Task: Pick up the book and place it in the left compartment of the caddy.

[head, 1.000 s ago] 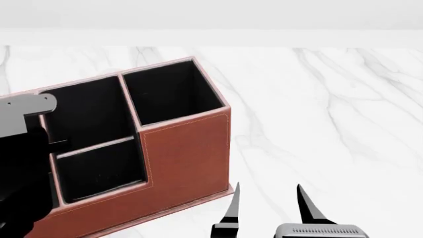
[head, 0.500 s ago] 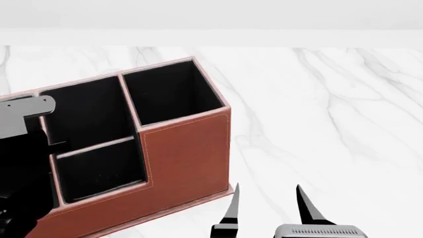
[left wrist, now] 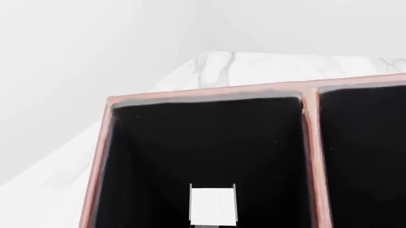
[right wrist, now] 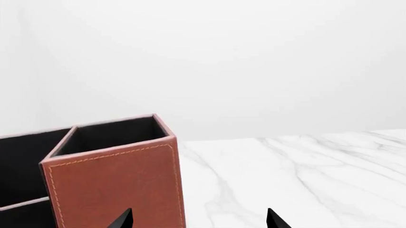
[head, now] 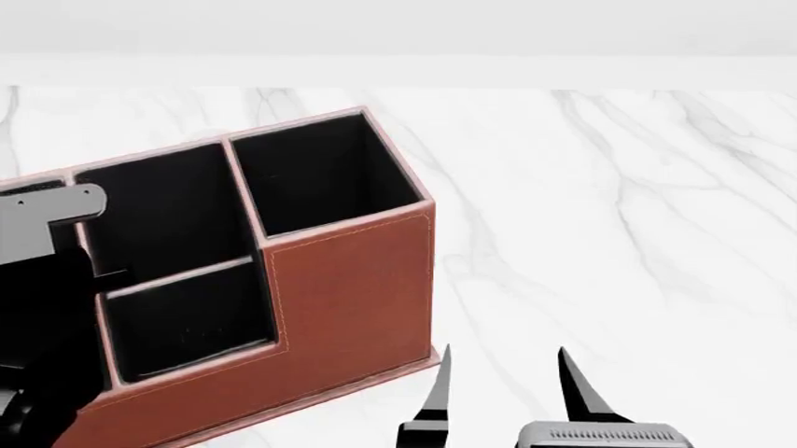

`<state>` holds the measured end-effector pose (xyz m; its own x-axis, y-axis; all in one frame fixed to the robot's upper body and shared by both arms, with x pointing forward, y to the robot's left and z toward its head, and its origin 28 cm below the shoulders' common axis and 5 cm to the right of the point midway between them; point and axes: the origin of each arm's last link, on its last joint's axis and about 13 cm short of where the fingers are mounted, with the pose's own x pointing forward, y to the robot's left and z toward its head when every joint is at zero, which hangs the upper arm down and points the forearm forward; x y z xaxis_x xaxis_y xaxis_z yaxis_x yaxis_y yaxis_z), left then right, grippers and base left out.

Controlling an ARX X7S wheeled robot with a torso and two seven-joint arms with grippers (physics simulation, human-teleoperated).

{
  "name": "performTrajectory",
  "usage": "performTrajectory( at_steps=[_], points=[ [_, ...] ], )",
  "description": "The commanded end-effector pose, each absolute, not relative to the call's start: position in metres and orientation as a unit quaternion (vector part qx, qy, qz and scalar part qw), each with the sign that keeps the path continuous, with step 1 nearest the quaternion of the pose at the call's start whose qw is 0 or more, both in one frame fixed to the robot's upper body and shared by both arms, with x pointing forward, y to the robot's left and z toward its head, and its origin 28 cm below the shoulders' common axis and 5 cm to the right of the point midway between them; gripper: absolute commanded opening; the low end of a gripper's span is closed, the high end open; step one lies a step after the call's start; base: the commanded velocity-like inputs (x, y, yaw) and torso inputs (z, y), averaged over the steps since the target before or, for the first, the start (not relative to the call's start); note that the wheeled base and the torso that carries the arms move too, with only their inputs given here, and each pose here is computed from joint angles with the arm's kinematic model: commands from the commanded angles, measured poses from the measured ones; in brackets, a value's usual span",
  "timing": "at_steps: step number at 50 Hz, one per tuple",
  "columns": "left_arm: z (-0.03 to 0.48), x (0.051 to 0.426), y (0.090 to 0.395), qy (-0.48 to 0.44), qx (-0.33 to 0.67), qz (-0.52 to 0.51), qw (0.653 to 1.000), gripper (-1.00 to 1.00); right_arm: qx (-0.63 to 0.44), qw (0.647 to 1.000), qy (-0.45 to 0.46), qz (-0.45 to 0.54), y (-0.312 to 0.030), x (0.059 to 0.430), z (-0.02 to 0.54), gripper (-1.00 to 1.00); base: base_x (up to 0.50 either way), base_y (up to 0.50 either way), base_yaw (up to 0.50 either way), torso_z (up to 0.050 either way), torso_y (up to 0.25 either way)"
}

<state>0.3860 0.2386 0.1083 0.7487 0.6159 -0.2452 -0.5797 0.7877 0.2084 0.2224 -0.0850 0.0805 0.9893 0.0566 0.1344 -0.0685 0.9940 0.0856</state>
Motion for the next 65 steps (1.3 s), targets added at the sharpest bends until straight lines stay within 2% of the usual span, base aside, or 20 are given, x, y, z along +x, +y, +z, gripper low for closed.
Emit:
performTrajectory(
  at_steps=[1, 39, 40, 65],
  points=[
    [0.112, 0.391, 0.239, 0.133, 0.078, 0.325, 0.933, -1.0, 0.045, 0.996, -0.066, 0.031, -0.085, 0.223, 0.08, 1.0, 0.0, 0.0, 0.0, 0.0, 0.0],
    [0.103, 0.393, 0.242, 0.151, 0.075, 0.328, 0.93, -1.0, 0.044, 0.996, -0.067, 0.032, -0.085, 0.222, 0.081, 1.0, 0.0, 0.0, 0.0, 0.0, 0.001],
    [0.102, 0.393, 0.242, 0.151, 0.075, 0.329, 0.929, 1.0, 0.045, 0.996, -0.067, 0.032, -0.085, 0.222, 0.081, 1.0, 0.0, 0.0, 0.0, 0.0, 0.0],
    [0.11, 0.384, 0.24, 0.137, 0.069, 0.32, 0.935, 1.0, 0.045, 0.996, -0.066, 0.033, -0.085, 0.222, 0.08, 1.0, 0.0, 0.0, 0.0, 0.0, 0.0]
  ],
)
